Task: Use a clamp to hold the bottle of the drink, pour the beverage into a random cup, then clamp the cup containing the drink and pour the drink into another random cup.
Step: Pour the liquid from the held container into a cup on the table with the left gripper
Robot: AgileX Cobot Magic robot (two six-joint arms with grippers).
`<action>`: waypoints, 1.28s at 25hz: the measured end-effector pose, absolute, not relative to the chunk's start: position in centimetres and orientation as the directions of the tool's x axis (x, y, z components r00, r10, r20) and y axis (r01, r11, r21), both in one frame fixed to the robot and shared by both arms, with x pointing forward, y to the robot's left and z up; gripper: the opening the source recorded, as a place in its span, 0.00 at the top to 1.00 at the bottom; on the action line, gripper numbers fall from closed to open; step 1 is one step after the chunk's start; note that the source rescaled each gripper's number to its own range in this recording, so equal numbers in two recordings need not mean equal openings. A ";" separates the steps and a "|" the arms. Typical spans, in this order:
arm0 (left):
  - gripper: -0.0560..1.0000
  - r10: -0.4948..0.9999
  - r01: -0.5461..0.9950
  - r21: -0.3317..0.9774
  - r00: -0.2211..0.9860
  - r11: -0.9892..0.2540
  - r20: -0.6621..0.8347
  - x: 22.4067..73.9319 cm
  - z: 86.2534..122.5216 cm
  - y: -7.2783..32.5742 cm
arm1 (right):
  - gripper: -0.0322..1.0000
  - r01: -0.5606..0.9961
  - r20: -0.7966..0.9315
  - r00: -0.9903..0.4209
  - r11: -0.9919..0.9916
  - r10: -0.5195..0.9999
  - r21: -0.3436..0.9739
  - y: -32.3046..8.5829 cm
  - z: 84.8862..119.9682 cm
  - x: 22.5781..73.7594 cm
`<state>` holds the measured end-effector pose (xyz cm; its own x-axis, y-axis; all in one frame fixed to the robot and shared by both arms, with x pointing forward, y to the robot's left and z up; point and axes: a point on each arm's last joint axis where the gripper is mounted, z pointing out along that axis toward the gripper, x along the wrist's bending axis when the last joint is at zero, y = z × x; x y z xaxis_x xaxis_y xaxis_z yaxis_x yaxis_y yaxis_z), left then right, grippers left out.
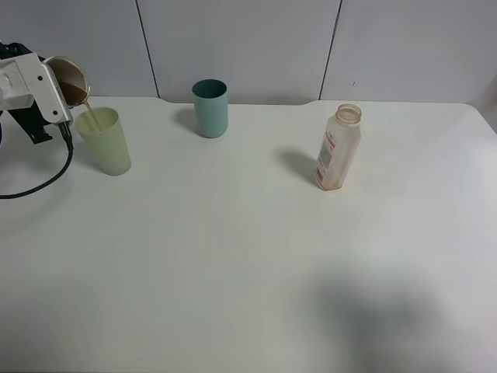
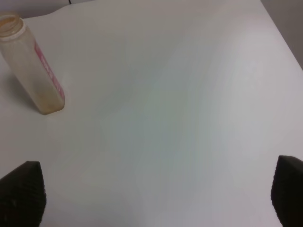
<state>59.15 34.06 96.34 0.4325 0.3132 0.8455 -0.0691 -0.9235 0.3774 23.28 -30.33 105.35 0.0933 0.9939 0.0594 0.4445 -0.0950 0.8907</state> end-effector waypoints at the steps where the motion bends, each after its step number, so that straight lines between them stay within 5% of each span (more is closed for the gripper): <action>1: 0.95 0.315 -0.071 0.379 0.430 -0.922 0.846 59.2 96.4 34.0 | 0.00 0.445 0.059 0.093 -0.095 0.994 0.891 -30.3 105.4 23.3; 32: 0.95 0.288 -0.120 0.361 0.397 -0.925 0.871 59.2 96.7 33.8 | 0.00 0.445 0.059 0.093 -0.095 0.994 0.891 -30.3 105.4 23.3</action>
<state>59.25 33.83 96.75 0.3968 0.2883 0.8714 -0.1198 -0.9250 0.3606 23.28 -30.33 105.35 0.0933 0.9939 0.0594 0.4445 -0.0950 0.8907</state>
